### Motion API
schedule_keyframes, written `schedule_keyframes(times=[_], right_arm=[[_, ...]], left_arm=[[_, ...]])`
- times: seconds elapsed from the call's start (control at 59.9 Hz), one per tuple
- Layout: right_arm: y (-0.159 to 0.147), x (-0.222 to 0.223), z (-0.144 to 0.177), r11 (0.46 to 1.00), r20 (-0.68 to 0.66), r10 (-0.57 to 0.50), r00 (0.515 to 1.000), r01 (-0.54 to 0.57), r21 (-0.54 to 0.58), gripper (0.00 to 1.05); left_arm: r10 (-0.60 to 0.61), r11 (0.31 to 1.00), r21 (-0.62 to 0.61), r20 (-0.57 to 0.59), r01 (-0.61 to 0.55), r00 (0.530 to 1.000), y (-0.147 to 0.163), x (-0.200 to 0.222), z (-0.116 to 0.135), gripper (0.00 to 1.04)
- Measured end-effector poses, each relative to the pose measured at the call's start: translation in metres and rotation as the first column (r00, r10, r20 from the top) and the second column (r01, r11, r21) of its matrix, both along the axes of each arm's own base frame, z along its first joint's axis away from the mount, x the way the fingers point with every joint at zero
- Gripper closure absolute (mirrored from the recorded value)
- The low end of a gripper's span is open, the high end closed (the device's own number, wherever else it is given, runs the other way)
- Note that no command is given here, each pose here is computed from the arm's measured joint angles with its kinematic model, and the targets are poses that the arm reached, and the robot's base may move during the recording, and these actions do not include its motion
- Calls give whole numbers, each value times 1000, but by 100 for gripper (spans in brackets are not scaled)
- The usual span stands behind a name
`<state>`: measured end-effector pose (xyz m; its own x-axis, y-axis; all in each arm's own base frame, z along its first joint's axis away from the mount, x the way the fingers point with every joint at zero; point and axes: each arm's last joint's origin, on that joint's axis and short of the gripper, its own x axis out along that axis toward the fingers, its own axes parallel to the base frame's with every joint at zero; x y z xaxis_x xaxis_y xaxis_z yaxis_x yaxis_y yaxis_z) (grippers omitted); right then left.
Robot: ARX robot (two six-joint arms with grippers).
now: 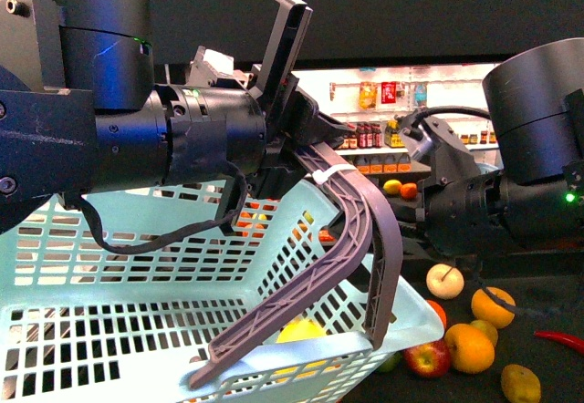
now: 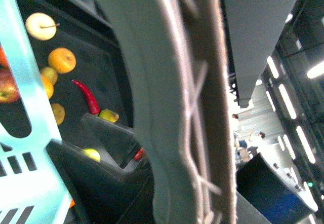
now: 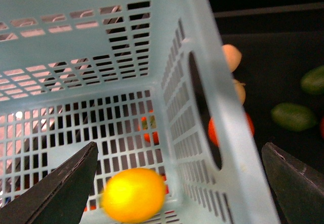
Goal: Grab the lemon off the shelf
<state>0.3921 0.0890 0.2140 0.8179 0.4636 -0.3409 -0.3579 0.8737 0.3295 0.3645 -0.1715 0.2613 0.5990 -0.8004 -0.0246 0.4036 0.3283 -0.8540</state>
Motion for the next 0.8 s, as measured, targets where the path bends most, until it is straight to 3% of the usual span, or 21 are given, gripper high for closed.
schedule_keyframes(times=[0.167, 0.317, 0.417, 0.517, 0.701, 0.801], right_arm=[[-37, 15, 18, 991, 65, -132, 989, 133, -5, 7], [-84, 28, 20, 950, 100, -298, 949, 305, -65, 7], [-116, 35, -8, 900, 56, -398, 915, 402, -166, 7], [-132, 37, -50, 866, -20, -441, 897, 419, -274, 7], [-129, 29, -130, 870, -208, -431, 878, 343, -354, 7], [-119, 26, -156, 881, -282, -421, 862, 314, -354, 7]], left_arm=[[-1, 1000, -1, -3, 1, 1000, 0, 0, 0, 98], [3, 1000, -1, -3, -3, 1000, 0, 0, 0, 98], [1, 1000, -1, -2, -1, 1000, 0, 0, 0, 98], [-1, 1000, -1, -4, 1, 1000, 0, 0, 0, 98], [-2, 1000, -2, -4, 2, 1000, 0, 0, 0, 98], [1, 1000, -2, -4, -1, 1000, 0, 0, 0, 98]])
